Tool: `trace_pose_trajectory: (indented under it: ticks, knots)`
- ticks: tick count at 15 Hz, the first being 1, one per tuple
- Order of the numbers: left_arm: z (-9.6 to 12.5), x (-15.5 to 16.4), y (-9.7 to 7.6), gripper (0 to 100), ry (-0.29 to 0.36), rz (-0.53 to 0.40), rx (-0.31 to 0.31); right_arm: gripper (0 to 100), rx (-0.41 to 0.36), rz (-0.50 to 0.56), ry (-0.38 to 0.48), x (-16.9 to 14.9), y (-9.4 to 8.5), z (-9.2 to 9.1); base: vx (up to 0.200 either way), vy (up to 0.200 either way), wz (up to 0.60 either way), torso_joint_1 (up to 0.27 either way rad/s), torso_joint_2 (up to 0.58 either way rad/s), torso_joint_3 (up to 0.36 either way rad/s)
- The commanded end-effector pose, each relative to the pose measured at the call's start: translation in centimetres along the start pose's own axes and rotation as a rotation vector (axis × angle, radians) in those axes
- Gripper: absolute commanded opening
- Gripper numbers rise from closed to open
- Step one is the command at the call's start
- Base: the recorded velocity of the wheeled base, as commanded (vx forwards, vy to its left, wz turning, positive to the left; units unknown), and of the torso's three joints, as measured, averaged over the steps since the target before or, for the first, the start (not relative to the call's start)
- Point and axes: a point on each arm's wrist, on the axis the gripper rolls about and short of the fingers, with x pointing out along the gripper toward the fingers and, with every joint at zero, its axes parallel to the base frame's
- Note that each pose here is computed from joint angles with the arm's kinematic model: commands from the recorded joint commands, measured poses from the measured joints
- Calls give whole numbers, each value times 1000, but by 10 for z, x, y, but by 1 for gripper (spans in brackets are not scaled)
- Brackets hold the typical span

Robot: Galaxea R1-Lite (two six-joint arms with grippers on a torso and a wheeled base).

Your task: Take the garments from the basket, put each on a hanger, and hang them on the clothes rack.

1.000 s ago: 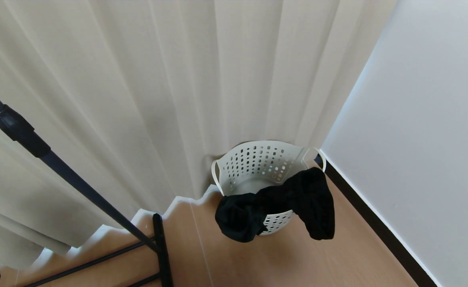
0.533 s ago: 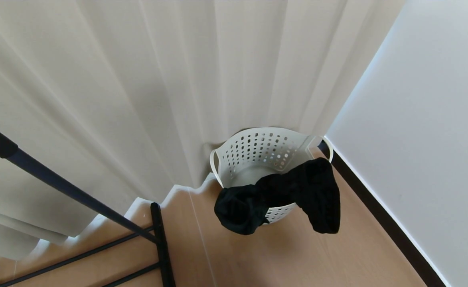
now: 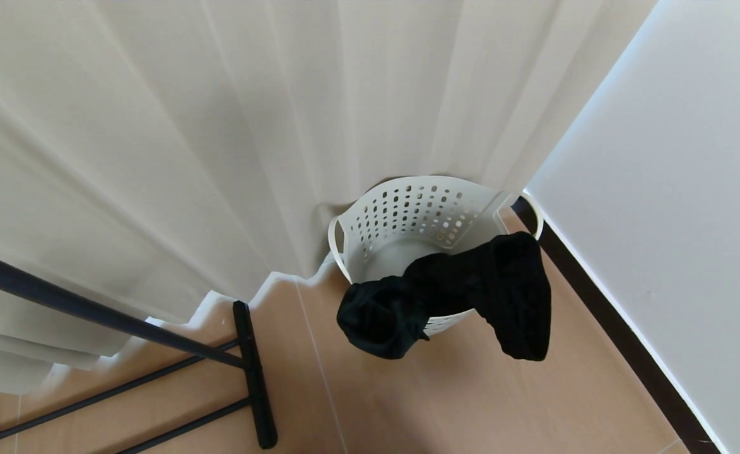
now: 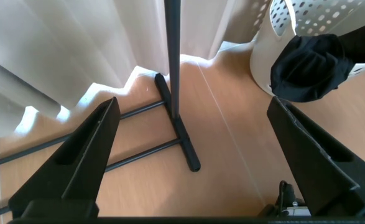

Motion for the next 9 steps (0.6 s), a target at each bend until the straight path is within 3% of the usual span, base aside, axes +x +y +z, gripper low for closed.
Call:
trace_pose_trajectory:
  ticks: [1, 9]
  knots:
    - [0, 0, 0, 100, -1, 1, 0, 100, 0, 0, -2, 0, 0, 0, 0, 0, 0, 2, 2, -124]
    - [0, 0, 0, 100, -1, -4, 0, 100, -11, 8, -2, 0, 0, 0, 0, 0, 0, 0, 0, -7]
